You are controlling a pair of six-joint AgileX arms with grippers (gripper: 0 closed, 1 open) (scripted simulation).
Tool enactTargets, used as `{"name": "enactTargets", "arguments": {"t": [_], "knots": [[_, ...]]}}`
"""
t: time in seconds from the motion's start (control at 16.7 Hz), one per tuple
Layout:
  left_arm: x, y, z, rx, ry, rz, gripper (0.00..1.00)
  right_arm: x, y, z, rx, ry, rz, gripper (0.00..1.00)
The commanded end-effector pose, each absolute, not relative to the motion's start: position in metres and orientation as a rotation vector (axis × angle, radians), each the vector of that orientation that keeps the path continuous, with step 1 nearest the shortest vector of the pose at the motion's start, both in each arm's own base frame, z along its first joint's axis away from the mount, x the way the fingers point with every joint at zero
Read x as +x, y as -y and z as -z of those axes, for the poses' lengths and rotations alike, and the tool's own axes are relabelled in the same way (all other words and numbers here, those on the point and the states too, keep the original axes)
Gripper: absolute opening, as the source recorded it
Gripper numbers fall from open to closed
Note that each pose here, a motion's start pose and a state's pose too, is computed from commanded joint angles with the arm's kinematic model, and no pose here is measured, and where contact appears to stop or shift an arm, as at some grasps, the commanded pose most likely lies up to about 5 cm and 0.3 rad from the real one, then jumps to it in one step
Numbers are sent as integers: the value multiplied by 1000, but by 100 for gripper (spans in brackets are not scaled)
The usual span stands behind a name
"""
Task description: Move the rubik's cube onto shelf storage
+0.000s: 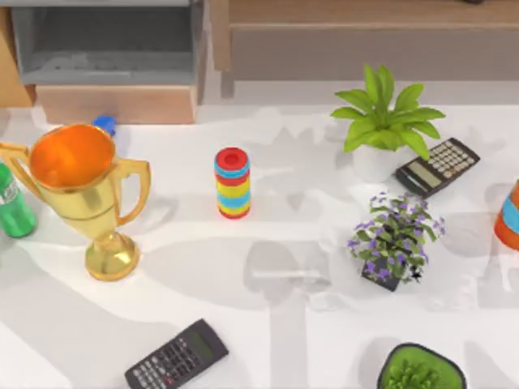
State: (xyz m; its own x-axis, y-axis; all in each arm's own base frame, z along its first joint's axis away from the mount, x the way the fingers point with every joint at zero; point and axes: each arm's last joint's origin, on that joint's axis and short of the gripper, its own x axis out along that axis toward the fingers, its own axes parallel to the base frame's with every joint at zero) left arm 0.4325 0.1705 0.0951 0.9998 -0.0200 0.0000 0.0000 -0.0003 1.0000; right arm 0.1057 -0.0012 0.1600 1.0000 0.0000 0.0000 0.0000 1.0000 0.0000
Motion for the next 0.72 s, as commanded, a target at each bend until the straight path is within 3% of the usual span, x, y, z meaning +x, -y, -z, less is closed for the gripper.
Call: {"name": "enactTargets", "arguments": {"t": [0.18, 0.72], "knots": [[433, -171, -95, 1571, 16, 16, 2, 106, 1, -160, 0, 0, 0, 100], [432, -172, -90, 1558, -1, 27, 0, 106, 1, -160, 0, 0, 0, 100]]}}
